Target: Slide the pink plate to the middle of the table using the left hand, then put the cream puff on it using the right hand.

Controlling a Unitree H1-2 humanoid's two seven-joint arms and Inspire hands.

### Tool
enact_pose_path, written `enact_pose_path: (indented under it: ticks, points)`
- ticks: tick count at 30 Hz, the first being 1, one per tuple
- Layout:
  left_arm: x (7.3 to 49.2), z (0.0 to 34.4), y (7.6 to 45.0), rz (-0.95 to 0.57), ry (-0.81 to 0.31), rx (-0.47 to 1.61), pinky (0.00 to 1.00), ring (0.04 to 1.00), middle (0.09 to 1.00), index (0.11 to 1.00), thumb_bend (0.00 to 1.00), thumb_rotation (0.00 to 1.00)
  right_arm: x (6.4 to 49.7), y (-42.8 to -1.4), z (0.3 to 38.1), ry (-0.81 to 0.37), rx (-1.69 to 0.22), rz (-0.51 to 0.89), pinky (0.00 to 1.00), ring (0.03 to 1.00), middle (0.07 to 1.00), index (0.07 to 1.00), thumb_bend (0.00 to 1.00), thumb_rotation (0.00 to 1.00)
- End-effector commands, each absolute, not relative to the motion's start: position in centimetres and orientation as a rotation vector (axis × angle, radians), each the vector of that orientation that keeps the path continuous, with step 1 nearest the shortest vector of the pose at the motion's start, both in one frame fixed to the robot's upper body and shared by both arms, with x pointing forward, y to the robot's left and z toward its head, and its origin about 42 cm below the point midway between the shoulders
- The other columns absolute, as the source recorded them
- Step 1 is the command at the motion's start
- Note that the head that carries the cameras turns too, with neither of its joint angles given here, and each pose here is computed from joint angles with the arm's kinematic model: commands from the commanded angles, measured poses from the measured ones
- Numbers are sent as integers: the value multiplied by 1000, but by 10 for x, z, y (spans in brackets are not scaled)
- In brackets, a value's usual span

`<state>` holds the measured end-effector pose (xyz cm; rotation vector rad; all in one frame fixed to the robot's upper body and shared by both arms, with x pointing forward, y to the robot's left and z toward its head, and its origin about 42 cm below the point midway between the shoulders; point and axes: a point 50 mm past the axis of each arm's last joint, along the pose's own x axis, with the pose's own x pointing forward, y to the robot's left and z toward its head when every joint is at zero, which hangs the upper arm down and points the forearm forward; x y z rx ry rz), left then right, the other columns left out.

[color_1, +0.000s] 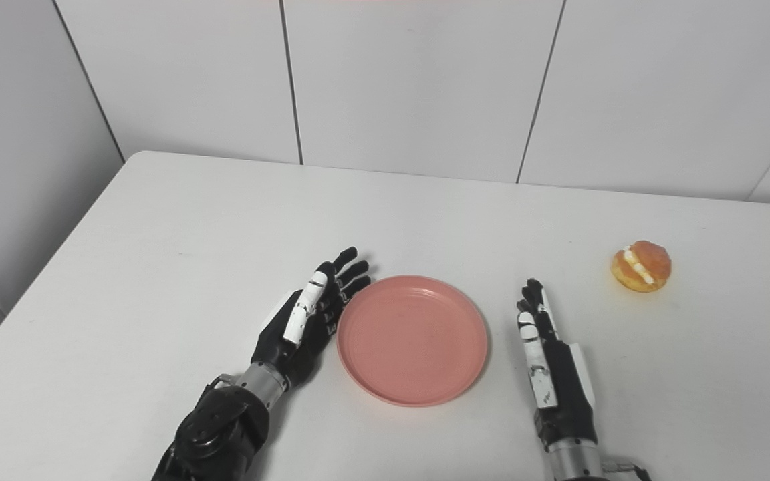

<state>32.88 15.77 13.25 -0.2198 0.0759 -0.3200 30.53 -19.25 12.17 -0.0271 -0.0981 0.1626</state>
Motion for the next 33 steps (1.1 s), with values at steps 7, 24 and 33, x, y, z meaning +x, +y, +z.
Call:
enact_pose_path:
  ticks: [7,24,33]
  points:
    - [314,110,161,-284,150,-211,955,947,953,947,424,1000,301,-189,121,-71,-16,168,994,980,999,1000,290,1000]
    - [318,95,165,-199,110,-210,924,927,932,934,407,1000,311,-214,174,-234,-129,122,989,964,977,984,363,1000]
    - [311,77,172,-158,83,-194,930,929,944,944,410,1000,321,-237,212,-313,-286,99,914,944,954,963,523,1000]
